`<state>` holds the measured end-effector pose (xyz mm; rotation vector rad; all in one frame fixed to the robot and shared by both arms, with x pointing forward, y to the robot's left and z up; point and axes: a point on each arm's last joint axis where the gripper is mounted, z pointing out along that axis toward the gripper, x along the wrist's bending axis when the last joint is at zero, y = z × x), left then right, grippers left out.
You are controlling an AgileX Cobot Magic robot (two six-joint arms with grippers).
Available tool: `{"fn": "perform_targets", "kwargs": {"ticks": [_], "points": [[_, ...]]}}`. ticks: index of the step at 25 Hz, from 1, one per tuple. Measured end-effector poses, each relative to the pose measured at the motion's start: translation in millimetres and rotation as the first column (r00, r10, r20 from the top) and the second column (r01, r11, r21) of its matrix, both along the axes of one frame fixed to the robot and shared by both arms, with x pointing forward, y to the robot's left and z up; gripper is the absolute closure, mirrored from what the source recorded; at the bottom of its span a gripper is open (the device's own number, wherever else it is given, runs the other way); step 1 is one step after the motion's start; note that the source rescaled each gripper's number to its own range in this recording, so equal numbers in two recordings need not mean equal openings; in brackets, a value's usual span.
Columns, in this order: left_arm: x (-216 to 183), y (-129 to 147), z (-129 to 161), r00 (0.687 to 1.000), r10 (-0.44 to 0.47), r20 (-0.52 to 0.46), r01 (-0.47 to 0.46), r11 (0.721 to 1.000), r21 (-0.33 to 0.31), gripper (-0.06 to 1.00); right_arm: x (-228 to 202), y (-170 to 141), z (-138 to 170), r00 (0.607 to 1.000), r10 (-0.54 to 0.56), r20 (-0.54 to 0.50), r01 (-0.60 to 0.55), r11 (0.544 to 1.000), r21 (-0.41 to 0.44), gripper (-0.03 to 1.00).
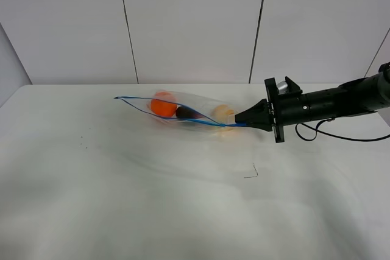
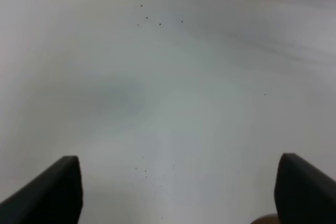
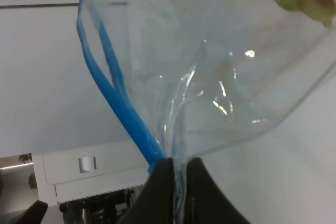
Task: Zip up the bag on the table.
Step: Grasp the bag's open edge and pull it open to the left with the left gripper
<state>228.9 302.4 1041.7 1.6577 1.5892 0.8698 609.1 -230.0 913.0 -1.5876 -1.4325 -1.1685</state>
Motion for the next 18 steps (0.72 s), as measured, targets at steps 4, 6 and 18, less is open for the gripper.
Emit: {"fn": "perform_targets", "kwargs": {"ticks": [4, 6, 18], "points": [[0, 1, 2, 1.000, 0.008, 0.012, -0.009, 1.000, 0.012, -0.06, 0, 0, 0, 1.000, 0.000, 0.000, 0.000, 1.000, 0.000, 0.97], [2, 2, 12, 1.000, 0.011, 0.020, -0.012, 1.000, 0.017, -0.06, 0, 0, 0, 1.000, 0.000, 0.000, 0.000, 1.000, 0.000, 0.97], [120, -6, 85, 0.994, -0.012, -0.110, 0.011, 1.000, -0.011, -0.06, 0, 0, 0, 1.000, 0.000, 0.000, 0.000, 1.000, 0.000, 0.97]]}}
